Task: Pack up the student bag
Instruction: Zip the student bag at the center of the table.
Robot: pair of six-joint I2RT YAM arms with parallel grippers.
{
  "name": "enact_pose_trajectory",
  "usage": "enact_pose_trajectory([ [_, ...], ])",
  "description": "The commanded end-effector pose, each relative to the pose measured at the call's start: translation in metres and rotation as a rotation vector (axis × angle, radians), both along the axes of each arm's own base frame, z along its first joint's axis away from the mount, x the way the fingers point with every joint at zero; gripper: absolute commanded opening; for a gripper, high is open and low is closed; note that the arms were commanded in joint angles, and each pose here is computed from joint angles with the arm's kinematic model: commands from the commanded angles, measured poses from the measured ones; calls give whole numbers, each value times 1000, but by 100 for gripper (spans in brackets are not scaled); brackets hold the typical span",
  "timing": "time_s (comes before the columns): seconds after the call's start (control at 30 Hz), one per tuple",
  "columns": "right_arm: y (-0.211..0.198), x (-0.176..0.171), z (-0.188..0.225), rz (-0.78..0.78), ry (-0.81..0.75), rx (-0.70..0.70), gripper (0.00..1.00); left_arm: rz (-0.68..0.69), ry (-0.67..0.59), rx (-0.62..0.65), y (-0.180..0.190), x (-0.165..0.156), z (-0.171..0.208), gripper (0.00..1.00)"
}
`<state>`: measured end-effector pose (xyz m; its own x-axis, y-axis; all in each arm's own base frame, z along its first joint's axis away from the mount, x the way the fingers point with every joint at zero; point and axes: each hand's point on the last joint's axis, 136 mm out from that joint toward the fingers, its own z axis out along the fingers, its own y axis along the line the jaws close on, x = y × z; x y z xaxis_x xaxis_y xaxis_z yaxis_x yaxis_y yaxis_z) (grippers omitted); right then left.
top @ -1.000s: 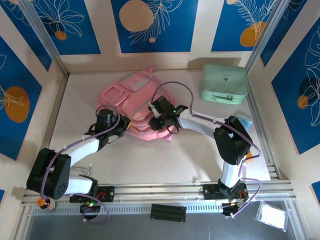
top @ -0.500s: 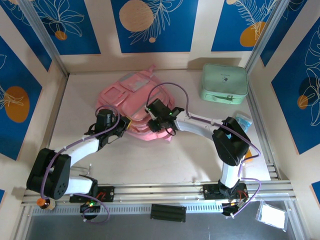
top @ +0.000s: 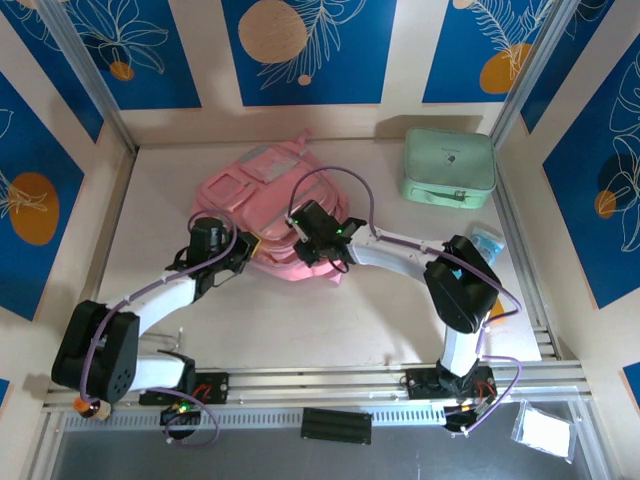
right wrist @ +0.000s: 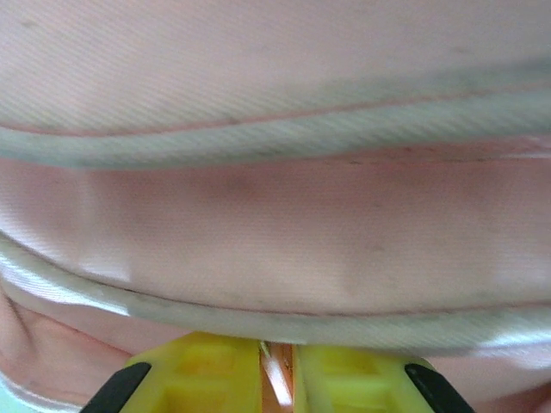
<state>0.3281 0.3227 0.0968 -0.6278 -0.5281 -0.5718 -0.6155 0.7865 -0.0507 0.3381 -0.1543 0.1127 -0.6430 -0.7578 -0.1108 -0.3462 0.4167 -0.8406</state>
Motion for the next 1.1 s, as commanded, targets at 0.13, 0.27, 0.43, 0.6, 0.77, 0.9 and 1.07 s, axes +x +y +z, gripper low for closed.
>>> enact_pose_trajectory([
  [0.13,-41,41,22,-174,-2,116,17,32,-15,50,21,-1,3,0],
  [0.27,-51,58,18,-183,18,134,13,24,-11,58,26,-2,2,0],
  [0.43,-72,90,23,-241,-8,143,3,20,3,87,36,-4,0,0],
  [0.6,-66,78,41,-195,14,206,0,-8,-1,115,36,0,4,0],
  [0.77,-50,32,44,-119,163,330,0,-57,-12,153,32,16,11,0],
  [0.9,-42,-5,43,-92,270,408,0,-91,-21,174,29,37,14,0],
  [1.07,-21,-46,38,-27,335,417,0,-107,-32,191,30,72,16,0],
])
